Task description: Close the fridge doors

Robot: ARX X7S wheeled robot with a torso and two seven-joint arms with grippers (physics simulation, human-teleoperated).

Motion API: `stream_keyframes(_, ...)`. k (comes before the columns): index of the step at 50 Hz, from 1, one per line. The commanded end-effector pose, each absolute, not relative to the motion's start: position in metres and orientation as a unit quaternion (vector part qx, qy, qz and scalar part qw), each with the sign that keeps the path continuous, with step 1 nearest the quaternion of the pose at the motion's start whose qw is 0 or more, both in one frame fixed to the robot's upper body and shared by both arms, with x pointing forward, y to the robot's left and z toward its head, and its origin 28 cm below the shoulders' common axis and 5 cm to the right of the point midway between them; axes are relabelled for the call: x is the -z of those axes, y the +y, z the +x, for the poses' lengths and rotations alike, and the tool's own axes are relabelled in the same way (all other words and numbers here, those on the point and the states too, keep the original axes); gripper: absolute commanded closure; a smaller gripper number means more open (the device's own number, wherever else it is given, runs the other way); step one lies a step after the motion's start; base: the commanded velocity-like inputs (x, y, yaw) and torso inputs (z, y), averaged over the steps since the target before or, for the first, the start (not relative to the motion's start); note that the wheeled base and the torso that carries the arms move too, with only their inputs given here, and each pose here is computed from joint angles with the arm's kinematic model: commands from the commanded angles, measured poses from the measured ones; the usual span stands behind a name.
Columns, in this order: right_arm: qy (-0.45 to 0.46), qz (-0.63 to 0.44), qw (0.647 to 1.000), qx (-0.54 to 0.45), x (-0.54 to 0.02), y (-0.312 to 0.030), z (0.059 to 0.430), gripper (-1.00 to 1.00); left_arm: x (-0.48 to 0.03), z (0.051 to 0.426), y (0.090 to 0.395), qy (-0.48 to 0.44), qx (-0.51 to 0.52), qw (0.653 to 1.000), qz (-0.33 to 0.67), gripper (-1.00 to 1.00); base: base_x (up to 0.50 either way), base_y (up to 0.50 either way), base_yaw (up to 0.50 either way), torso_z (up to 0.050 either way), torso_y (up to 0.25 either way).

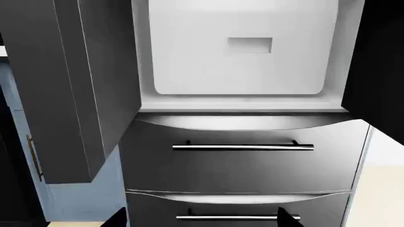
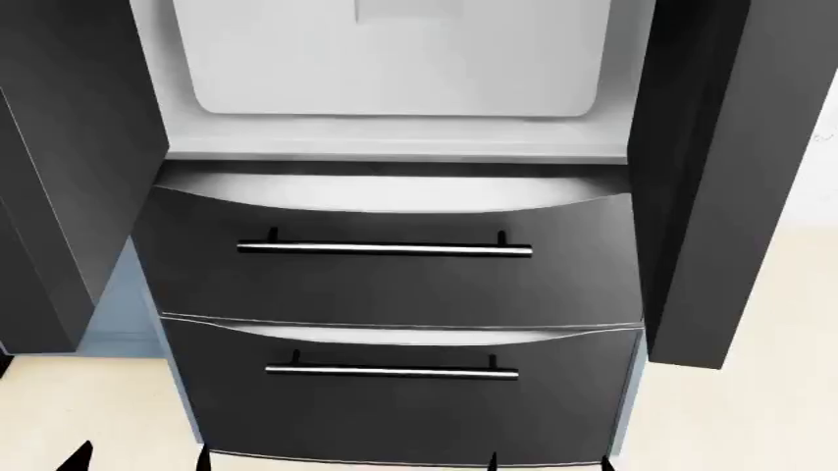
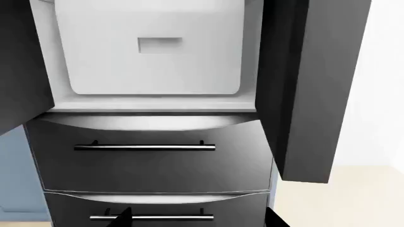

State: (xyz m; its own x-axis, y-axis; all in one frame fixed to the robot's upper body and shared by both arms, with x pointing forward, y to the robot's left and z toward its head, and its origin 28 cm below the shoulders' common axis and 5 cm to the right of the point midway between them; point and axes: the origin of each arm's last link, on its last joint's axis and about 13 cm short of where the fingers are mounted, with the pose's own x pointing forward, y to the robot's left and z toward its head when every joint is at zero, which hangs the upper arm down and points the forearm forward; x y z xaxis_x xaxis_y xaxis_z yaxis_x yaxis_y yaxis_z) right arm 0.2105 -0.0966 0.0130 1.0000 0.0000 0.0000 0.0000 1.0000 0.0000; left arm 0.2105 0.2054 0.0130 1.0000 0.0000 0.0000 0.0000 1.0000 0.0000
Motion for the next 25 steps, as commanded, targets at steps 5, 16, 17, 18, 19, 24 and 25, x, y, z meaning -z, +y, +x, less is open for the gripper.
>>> stream_keyframes(5, 0.000, -0.009, 1.000, -0.004, -0.0138, -0.0958, 0.2060, -1.00, -0.0157, 0.2062, 0.2037, -0.003, 0.001, 1.000, -0.003, -1.00, 0.00, 0.00, 0.00, 0.000, 0.000)
stream_keyframes(16, 0.003, 0.001, 1.000, 0.001, -0.0115, -0.0977, 0.2104, -1.00, -0.0151, 0.2112, 0.2041, -0.007, -0.002, 1.000, -0.010, -1.00, 0.00, 0.00, 0.00, 0.000, 0.000)
stream_keyframes(17, 0.004, 0.004, 1.000, 0.001, -0.0118, -0.0976, 0.2108, -1.00, -0.0153, 0.2111, 0.2041, -0.007, -0.002, 1.000, -0.011, -1.00, 0.00, 0.00, 0.00, 0.000, 0.000)
stream_keyframes(18, 0.005, 0.005, 1.000, -0.001, -0.0122, -0.0973, 0.2107, -1.00, -0.0158, 0.2118, 0.2043, -0.008, -0.002, 1.000, -0.011, -1.00, 0.00, -0.46, 0.00, 0.000, 0.000)
stream_keyframes(19, 0.006, 0.004, 1.000, -0.001, -0.0123, -0.0971, 0.2110, -1.00, -0.0159, 0.2120, 0.2044, -0.007, -0.002, 1.000, -0.011, -1.00, 0.00, -0.50, 0.00, 0.000, 0.000)
stream_keyframes(24, 0.010, 0.007, 1.000, 0.000, -0.0132, -0.0964, 0.2115, -1.00, -0.0156, 0.2127, 0.2054, -0.003, -0.002, 1.000, -0.012, -1.00, 0.00, -0.50, 0.00, 0.000, 0.000)
stream_keyframes(25, 0.010, 0.006, 1.000, 0.000, -0.0130, -0.0962, 0.2115, -1.00, -0.0153, 0.2125, 0.2053, -0.003, -0.002, 1.000, -0.011, -1.00, 0.00, -0.50, 0.00, 0.000, 0.000)
